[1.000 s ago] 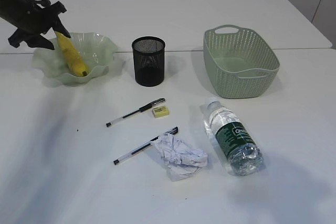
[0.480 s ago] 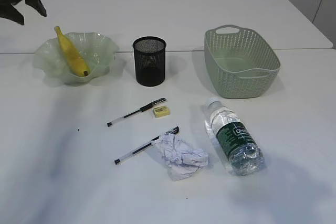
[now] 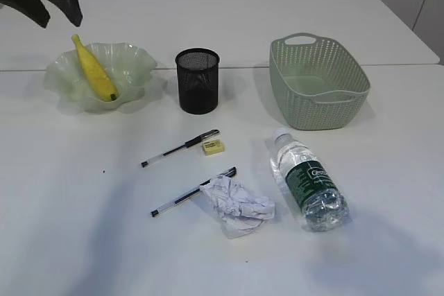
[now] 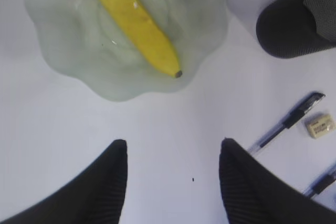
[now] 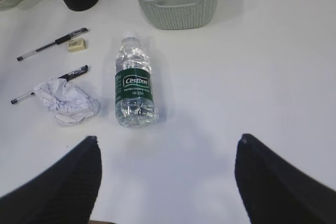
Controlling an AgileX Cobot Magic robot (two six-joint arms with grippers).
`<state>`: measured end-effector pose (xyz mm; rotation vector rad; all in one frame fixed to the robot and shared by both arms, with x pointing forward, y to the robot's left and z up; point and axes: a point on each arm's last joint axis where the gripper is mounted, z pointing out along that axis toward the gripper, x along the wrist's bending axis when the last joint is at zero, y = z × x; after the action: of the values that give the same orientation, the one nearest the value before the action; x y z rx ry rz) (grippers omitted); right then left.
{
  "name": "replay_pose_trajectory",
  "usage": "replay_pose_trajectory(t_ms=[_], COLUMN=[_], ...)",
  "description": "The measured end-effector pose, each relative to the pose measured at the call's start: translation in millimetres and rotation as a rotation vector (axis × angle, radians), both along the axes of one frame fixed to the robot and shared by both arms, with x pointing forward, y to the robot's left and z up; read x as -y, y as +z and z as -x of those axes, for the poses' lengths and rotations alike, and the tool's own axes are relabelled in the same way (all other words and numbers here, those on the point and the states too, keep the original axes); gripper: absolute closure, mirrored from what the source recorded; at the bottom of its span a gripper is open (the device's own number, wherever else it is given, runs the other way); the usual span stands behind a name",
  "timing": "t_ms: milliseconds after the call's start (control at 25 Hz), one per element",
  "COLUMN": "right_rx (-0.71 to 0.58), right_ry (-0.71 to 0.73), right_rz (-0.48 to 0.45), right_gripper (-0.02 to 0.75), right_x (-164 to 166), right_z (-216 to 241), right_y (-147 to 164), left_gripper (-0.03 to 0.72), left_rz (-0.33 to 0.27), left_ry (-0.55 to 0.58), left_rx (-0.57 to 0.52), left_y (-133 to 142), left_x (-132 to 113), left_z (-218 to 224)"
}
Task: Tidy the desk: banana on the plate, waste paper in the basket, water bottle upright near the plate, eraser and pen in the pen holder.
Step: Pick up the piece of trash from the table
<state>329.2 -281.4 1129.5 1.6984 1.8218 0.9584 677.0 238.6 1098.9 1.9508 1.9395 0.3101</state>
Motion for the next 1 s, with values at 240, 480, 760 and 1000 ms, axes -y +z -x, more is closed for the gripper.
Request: replay_pose_trajectory(t_ms=[240,480,760,1000], right_rx=[-0.046,-0.050,-0.058,-0.068], right_ry=[0.008,0.016,0.019,0.030], right_rz=[0.001,-0.020,-0.026,-0.018], right_gripper=[0.151,0.151,0.151,0.153], right_x=[-0.5,-2.2,-2.8,-3.1], right_z=[2.9,3.3,3.8,4.2], right_y=[-3.1,-2.9,-3.3,-4.1], left_gripper=[0.294,0.295,0.296,0.297], left_rz=[-0.024,0.017,0.079,0.155], left_ry=[-0.037,-0.046,-0.036,-0.018], left_rx=[-0.052,-0.014,-0.041,-0.057], left_y=[3.7,21.3,4.0,-22.0], left_x=[-4.8,-9.8,-15.0,-16.8], left_z=[35.9,99.9,175.7,233.1])
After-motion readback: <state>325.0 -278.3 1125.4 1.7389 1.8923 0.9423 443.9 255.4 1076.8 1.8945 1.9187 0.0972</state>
